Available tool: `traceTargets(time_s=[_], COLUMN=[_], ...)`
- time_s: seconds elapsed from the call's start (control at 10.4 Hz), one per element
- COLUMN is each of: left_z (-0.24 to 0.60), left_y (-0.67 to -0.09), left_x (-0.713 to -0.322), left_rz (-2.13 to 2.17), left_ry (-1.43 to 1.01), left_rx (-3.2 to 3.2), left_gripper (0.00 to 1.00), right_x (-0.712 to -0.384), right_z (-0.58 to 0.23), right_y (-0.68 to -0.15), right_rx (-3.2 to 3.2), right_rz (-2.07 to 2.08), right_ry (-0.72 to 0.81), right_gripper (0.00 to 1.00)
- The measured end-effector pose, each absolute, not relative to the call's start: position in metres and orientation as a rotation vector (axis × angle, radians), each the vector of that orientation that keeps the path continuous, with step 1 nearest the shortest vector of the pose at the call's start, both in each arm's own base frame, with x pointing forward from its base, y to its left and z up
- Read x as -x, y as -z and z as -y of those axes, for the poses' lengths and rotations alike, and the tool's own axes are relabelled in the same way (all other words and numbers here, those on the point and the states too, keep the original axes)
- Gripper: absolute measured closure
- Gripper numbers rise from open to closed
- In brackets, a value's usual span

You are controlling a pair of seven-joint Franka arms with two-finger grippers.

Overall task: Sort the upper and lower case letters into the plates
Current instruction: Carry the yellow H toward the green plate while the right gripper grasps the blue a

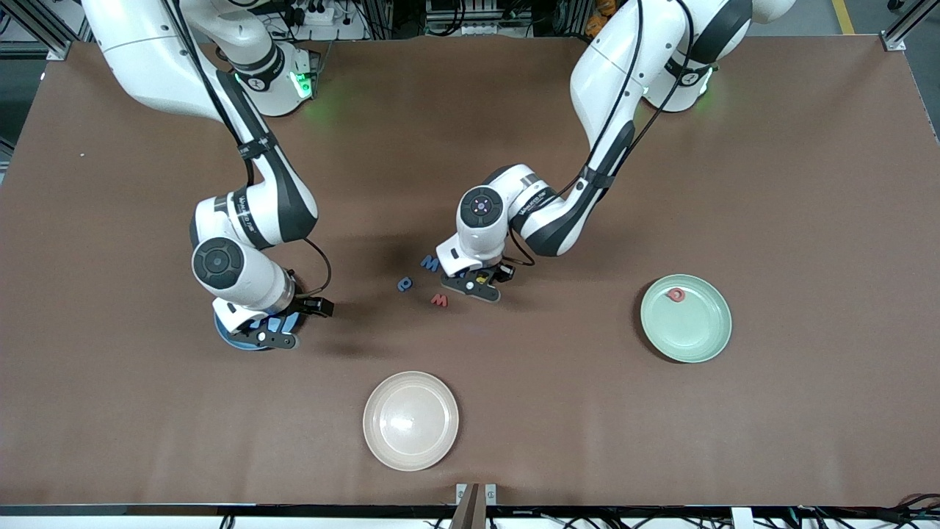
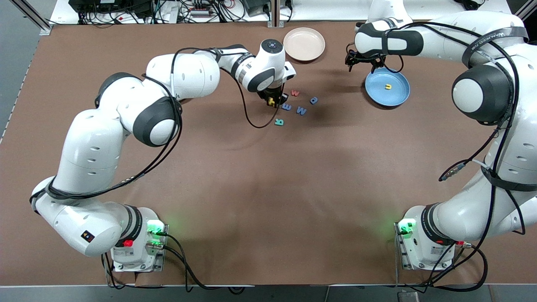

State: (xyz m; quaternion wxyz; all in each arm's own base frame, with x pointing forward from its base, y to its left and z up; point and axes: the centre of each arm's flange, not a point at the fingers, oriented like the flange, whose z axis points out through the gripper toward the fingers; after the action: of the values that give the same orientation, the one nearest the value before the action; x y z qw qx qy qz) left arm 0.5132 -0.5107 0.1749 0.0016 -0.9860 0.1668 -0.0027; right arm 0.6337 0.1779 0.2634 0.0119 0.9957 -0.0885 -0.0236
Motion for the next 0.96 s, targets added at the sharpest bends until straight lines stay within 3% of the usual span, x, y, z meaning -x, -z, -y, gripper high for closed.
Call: traceTargets(time_s=[0.38, 0.96], left_z=[0.5, 0.386], left_y=[-0.177, -0.236], left_x=[-0.523, -0.608], left_rz=[-0.419, -0.143], left_ry=[-0.012, -0.103], left_rx=[3.109, 3.085], left_gripper=[0.67, 0.67], right_x=[-0.621, -0.575], right_z=[-0.217, -0.331], right_y=[-0.263, -0.221], right_rx=[-3.112, -3.085], right_rz=[0.381, 0.648], right_ry=[0.09, 0.044], right_gripper=[0.0, 0.0])
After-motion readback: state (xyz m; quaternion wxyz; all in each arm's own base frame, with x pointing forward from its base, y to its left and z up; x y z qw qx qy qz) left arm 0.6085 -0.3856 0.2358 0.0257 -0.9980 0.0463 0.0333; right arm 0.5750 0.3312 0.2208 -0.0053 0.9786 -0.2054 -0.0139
